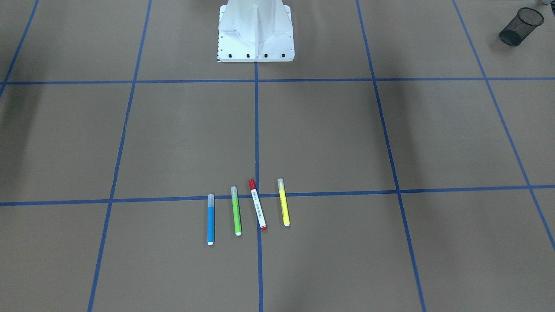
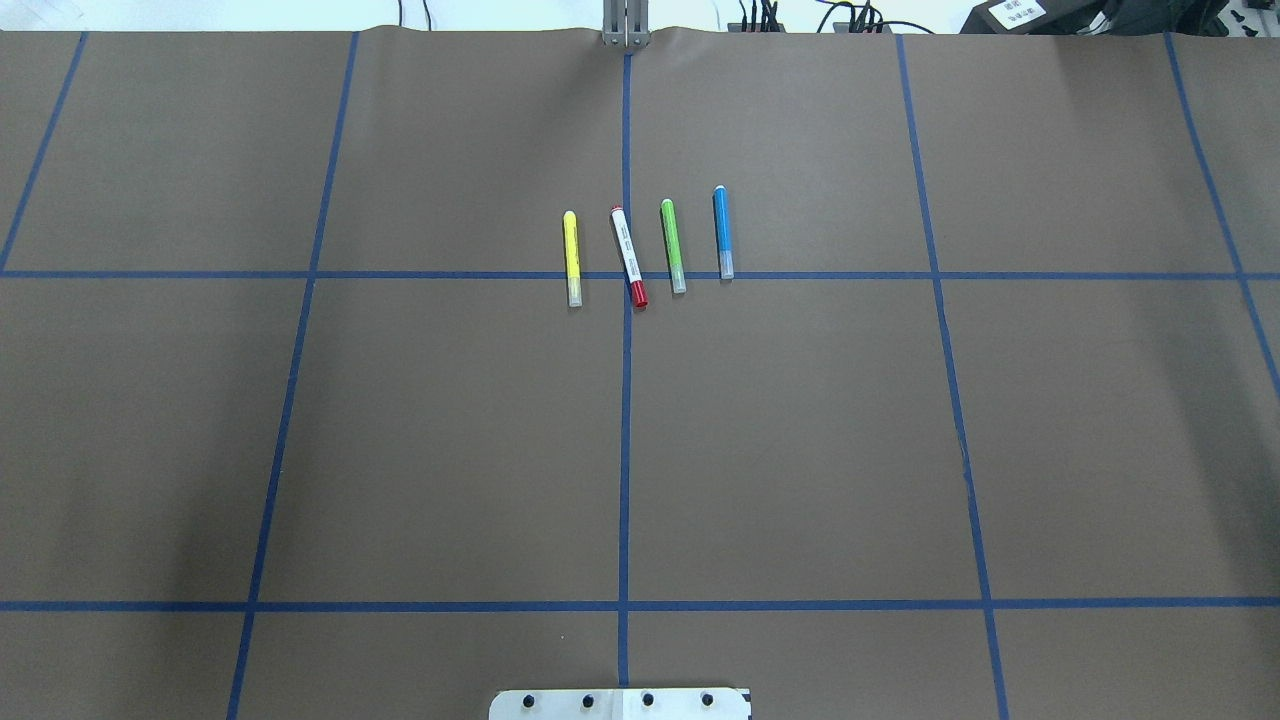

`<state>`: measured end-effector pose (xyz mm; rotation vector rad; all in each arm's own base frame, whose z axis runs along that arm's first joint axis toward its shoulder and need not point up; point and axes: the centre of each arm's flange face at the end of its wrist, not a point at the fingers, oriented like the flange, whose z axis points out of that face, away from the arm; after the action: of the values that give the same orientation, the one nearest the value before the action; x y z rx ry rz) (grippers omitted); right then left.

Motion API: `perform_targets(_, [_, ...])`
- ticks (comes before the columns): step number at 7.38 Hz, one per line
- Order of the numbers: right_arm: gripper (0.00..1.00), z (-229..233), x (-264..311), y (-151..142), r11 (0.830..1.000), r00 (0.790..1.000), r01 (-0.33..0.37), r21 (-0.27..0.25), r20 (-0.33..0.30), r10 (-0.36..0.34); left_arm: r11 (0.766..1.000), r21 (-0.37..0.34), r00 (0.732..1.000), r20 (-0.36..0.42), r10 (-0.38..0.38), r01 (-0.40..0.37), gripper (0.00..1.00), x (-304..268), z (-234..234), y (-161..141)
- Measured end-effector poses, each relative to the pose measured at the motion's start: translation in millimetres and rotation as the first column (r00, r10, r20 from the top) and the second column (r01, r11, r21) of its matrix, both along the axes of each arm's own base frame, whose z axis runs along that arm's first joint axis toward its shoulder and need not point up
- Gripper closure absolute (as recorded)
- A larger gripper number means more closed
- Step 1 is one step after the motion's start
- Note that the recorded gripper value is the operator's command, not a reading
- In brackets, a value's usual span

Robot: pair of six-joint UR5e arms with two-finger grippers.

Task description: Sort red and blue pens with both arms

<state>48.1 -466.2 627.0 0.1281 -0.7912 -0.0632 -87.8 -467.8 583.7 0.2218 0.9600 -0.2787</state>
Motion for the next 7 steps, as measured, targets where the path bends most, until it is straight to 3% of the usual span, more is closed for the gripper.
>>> perform_targets(3, [0.00,0,0,0,1.000,1.000,0.001,0.001,0.001,-0.001,0.997,0.053,0.998,0.042,0.047,-0.049,0.00,1,5,-1])
perform_targets(5, [0.00,0,0,0,1.000,1.000,0.001,0.001,0.001,-0.001,0.998,-0.058,1.000,0.014,0.005,-0.004,0.00,2,1,-10])
perform_targets(7, [0.00,-1,0,0,1.000,1.000,0.002,0.003,0.002,-0.002,0.999,-0.041,1.000,0.004,-0.018,0.018,0.00,2,-15,-18])
